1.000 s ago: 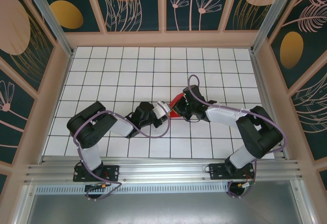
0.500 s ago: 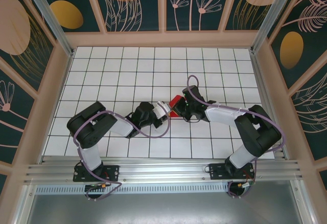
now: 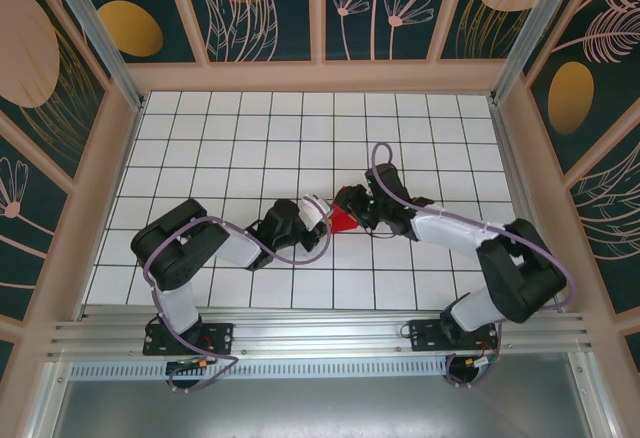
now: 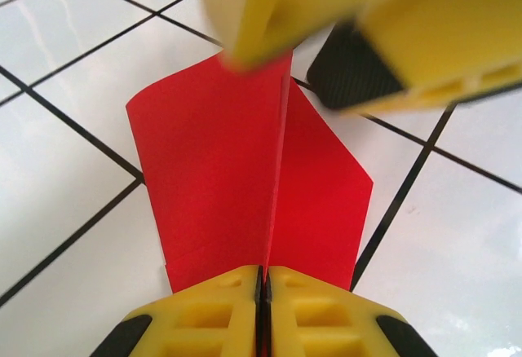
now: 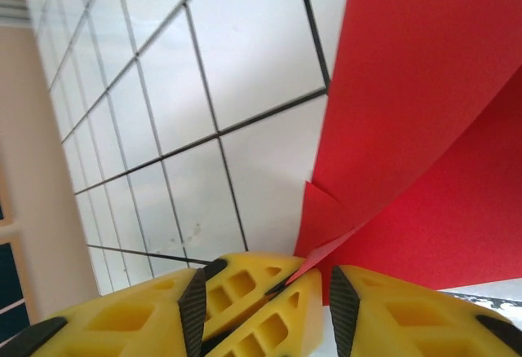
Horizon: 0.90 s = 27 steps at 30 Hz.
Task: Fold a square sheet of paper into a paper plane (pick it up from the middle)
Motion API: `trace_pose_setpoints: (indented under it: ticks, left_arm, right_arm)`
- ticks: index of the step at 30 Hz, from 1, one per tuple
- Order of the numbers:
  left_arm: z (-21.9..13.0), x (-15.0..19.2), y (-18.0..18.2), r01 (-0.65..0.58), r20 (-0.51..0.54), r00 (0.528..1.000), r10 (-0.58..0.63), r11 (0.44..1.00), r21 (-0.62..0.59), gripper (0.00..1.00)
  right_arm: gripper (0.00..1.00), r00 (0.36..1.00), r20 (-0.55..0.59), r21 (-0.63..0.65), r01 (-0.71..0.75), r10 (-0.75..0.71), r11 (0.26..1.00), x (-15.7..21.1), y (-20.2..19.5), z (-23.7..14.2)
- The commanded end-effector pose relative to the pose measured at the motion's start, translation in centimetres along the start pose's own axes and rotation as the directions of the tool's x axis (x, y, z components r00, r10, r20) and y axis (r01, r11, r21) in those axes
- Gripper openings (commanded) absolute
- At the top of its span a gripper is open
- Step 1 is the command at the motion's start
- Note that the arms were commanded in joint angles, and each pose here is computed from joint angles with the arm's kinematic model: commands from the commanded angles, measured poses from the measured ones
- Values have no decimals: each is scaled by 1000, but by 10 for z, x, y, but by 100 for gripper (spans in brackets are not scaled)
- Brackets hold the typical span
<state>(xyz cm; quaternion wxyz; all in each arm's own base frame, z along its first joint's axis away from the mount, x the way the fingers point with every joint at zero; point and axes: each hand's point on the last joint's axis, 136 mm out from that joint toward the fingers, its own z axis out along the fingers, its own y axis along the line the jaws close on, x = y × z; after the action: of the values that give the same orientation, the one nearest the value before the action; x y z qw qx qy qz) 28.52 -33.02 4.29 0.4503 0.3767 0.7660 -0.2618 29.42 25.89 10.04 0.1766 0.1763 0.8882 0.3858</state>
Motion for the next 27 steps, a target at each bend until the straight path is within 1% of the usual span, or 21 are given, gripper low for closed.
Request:
trace_pose_setpoints:
  ticks: [1, 4, 7, 13, 19, 22, 27]
  left_arm:
    - [-5, -2, -2, 162, 1, 987, -162, 987, 3, 12]
    - [-6, 0, -2, 248, -1, 969, -248, 969, -1, 12]
    - [-6, 0, -4, 345, -9, 939, -344, 939, 14, 12]
    - [-5, -3, -10, 512, -25, 859, -511, 858, 48, 13]
    - [-4, 2, -8, 602, -42, 798, -601, 798, 32, 14]
    - [-3, 5, -5, 639, -44, 769, -638, 769, 17, 14]
    - [-2, 6, -3, 697, -59, 717, -694, 717, 27, 15]
  right_arm:
    - [48, 994, 57, -30, 95, -93, 995, -8, -1, -15]
    - [48, 990, 69, -26, 128, -126, 991, -9, -10, -20]
    - [48, 986, 53, -35, 157, -155, 987, -5, -16, -20]
    - [47, 984, 16, -50, 176, -176, 983, 1, -19, -10]
    - [43, 982, -32, -47, 182, -184, 982, 3, -21, 6]
    - [43, 981, -38, -48, 191, -193, 980, 1, -18, 12]
    - [42, 977, -69, -36, 201, -203, 979, 2, -21, 23]
